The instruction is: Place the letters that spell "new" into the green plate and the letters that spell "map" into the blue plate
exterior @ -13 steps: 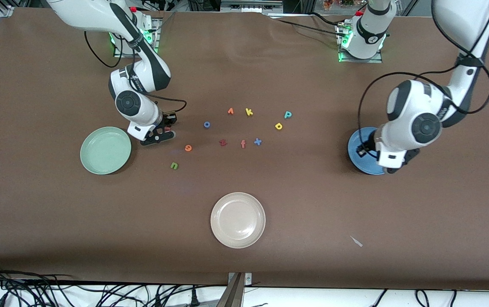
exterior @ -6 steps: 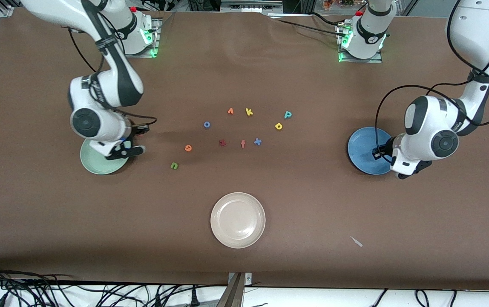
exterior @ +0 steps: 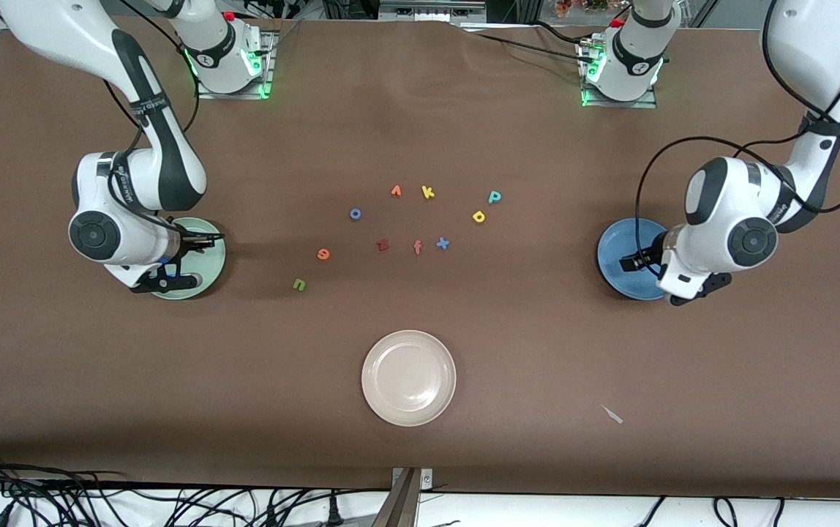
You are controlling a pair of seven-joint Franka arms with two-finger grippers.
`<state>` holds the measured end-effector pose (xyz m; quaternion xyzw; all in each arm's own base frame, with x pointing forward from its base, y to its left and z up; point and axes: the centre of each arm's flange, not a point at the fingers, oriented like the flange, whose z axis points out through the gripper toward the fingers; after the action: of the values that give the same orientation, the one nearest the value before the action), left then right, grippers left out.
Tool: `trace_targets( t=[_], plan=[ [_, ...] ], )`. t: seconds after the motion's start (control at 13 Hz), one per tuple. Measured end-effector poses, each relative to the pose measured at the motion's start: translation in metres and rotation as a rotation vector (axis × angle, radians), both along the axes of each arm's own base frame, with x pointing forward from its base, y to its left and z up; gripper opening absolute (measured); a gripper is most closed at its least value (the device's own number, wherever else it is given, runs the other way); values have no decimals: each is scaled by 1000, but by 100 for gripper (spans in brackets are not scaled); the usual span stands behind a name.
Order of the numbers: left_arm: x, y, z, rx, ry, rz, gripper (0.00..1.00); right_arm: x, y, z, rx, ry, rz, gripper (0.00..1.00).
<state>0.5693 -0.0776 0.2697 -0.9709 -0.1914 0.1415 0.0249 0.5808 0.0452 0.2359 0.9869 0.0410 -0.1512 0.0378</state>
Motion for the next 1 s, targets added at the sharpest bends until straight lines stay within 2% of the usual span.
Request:
trace_targets(
  t=[0.08,0.15,0.31,0.54,0.62,0.85,1.0],
  plan=[
    [-6,-32,16,-7,-12,-5,98,5,-8,-6,-5,2,-12,33],
    [-14,-66,27,-15,-19,-10,98,13,-16,-9,-9,0,-22,40],
    [-40,-130,33,-26,-13,-46,97,24,-23,-3,-15,14,-50,61],
    [-91,-193,11,-55,-26,-96,93,38,-2,16,1,-23,-161,93],
    [-109,-204,-1,-69,-39,-104,93,41,13,20,9,-40,-206,100],
    [-156,-229,-30,-76,-35,-137,93,42,72,22,-4,-106,-360,100],
    [-172,-238,-39,-77,-31,-153,93,41,114,15,13,-149,-486,100]
  ],
)
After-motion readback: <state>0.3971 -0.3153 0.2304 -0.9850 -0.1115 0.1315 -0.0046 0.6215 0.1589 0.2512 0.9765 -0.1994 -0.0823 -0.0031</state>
